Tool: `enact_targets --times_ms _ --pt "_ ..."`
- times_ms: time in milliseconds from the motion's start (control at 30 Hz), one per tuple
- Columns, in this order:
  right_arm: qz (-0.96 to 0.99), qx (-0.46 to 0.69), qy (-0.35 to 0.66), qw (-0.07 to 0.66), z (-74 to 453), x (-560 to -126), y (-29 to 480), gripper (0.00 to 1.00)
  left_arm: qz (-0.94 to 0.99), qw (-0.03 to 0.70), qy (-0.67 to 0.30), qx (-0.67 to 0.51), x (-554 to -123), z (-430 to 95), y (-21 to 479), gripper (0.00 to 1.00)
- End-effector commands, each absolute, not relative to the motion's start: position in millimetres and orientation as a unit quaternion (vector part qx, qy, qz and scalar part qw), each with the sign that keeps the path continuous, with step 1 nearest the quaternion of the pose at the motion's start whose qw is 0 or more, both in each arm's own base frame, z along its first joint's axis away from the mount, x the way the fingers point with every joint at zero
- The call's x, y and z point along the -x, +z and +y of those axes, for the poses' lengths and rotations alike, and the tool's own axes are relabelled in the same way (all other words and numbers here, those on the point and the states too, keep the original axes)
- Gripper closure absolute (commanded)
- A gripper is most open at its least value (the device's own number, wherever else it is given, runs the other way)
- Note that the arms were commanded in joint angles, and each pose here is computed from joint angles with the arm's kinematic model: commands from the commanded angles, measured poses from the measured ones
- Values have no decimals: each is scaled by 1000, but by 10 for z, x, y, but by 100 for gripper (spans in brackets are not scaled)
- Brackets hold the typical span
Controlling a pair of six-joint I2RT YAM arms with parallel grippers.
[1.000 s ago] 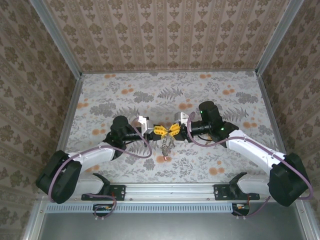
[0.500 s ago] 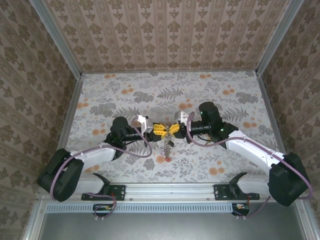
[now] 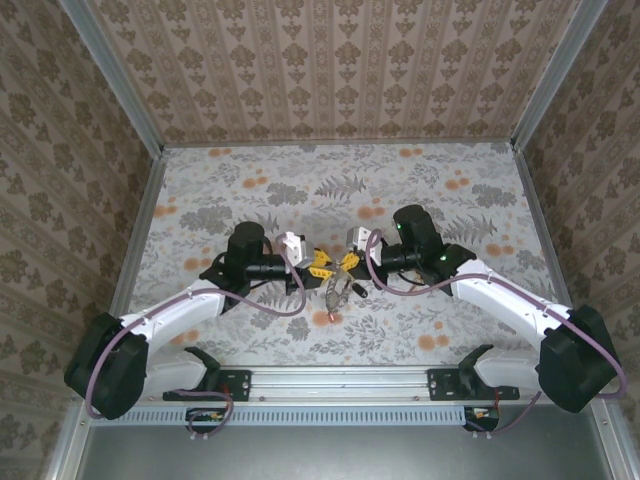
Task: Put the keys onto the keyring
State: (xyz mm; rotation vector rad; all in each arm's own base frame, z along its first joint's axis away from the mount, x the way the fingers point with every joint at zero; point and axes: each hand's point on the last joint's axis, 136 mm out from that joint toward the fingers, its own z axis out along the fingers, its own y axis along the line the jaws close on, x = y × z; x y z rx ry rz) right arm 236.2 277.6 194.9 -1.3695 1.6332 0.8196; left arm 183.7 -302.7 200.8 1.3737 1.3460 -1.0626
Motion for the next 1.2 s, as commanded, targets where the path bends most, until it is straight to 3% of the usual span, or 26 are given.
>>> enact_targets --times_ms 0,200,800,867,967,1067,1167 --pt "616 559 329 446 2832 -2343 2232 100 545 455 -423 -564 -1850 -3029 2037 68" --pt "607 567 337 444 2853 -2297 2239 100 540 457 -422 -567 -1853 -3037 2063 68" --pt "597 578 334 445 2905 -2287 2208 100 513 439 -455 -581 -1740 -3148 2105 80" --pt "596 580 332 444 2908 -2289 2198 100 510 443 -454 -581 -1746 -3151 2120 85" --pt "597 580 332 443 2907 -2287 2188 100 505 445 -454 -584 -1737 -3155 2138 100" --pt "595 579 335 447 2900 -2271 2197 100 496 452 -455 -585 -1723 -3150 2150 100" --pt "578 573 357 458 2870 -2195 2255 87 485 472 -459 -576 -1727 -3139 2204 100"
